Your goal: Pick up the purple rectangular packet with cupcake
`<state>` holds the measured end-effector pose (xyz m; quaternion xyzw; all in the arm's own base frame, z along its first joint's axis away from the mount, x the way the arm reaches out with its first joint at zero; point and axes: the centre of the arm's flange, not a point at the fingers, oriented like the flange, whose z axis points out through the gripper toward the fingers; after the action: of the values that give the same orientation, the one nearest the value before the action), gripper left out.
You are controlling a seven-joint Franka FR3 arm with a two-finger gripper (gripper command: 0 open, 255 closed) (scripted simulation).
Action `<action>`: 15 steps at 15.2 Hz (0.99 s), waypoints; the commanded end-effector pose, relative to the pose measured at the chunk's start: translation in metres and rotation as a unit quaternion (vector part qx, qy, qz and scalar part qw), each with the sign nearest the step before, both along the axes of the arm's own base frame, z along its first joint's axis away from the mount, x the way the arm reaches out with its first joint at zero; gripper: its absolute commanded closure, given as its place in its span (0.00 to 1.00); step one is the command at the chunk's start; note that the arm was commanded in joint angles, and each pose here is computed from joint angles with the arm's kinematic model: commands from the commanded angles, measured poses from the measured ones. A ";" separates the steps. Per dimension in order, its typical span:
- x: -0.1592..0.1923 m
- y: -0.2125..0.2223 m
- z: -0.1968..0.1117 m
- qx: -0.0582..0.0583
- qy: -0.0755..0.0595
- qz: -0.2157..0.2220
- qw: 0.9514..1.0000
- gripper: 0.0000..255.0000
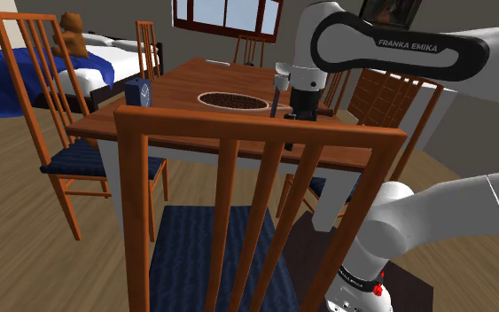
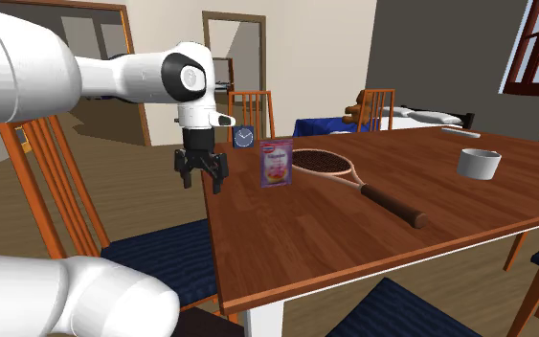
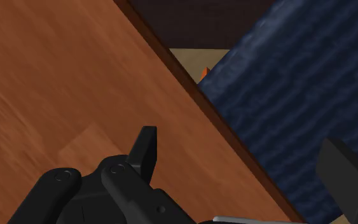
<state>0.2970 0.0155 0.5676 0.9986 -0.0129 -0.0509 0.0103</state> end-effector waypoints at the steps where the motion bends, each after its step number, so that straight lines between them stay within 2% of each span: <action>1: 0.000 0.000 0.000 0.000 0.000 0.000 1.000 0.00; 4: 0.034 -0.012 0.019 0.003 0.001 -0.067 0.998 0.00; 6: 0.056 -0.023 0.031 0.005 0.001 -0.112 0.994 0.00; 8: 0.076 -0.036 0.044 0.007 0.002 -0.156 0.988 0.00; 11: 0.105 -0.058 0.062 0.010 0.002 -0.222 0.975 0.00; 15: 0.138 -0.094 0.086 0.014 0.003 -0.309 0.951 0.00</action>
<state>0.4259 -0.0710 0.6467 0.9533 -0.2966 -0.0547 -0.0177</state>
